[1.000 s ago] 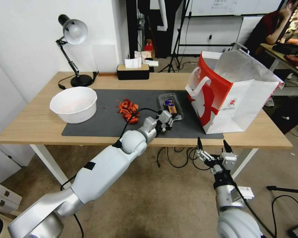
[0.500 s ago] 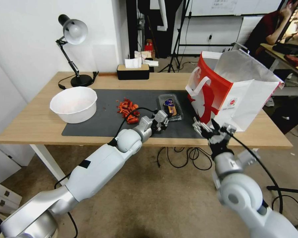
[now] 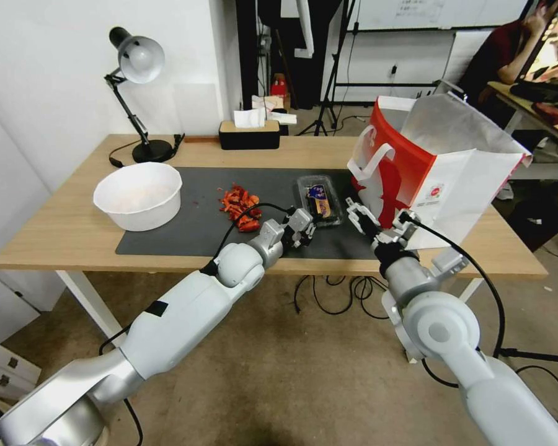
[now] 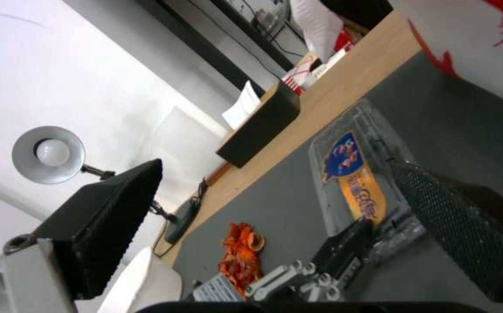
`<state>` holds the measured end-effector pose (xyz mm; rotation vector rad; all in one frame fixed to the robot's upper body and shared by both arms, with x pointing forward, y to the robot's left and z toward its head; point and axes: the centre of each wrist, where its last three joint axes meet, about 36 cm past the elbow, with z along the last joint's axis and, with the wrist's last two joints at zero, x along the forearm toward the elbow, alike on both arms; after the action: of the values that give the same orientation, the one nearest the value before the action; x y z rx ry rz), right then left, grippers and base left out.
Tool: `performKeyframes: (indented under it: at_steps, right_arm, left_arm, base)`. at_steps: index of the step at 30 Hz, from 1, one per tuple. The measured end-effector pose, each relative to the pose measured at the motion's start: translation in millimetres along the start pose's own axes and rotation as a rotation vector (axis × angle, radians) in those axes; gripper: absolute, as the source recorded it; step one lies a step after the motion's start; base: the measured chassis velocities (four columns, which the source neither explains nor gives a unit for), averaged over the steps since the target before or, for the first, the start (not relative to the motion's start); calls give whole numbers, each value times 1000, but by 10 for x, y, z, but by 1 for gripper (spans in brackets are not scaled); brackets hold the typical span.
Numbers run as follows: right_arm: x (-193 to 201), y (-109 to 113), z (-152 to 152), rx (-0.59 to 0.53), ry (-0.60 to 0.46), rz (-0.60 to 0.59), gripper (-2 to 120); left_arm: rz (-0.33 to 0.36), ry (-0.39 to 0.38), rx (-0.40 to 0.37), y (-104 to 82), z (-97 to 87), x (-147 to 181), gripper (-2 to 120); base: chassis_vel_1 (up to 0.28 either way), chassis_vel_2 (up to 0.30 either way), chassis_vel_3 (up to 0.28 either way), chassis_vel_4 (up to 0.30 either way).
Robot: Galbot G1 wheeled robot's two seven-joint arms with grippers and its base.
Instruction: Close the disposable takeout box, then place it into the delivery bag.
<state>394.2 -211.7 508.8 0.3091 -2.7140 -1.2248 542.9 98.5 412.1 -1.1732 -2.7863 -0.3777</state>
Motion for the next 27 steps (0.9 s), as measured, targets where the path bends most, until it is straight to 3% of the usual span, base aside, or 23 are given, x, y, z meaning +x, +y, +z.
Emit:
performKeyframes:
  at_steps: [15,27]
  right_arm:
    - [-398,117,-42,-1,70,59,100]
    - [-713,69,-135,172,124,175,100]
  left_arm:
    - [2,6,-5,6,38,36,0]
    - [7,5,-8,-24,15,-33,0]
  base:
    - [0,0,0,0]
    - [0,0,0,0]
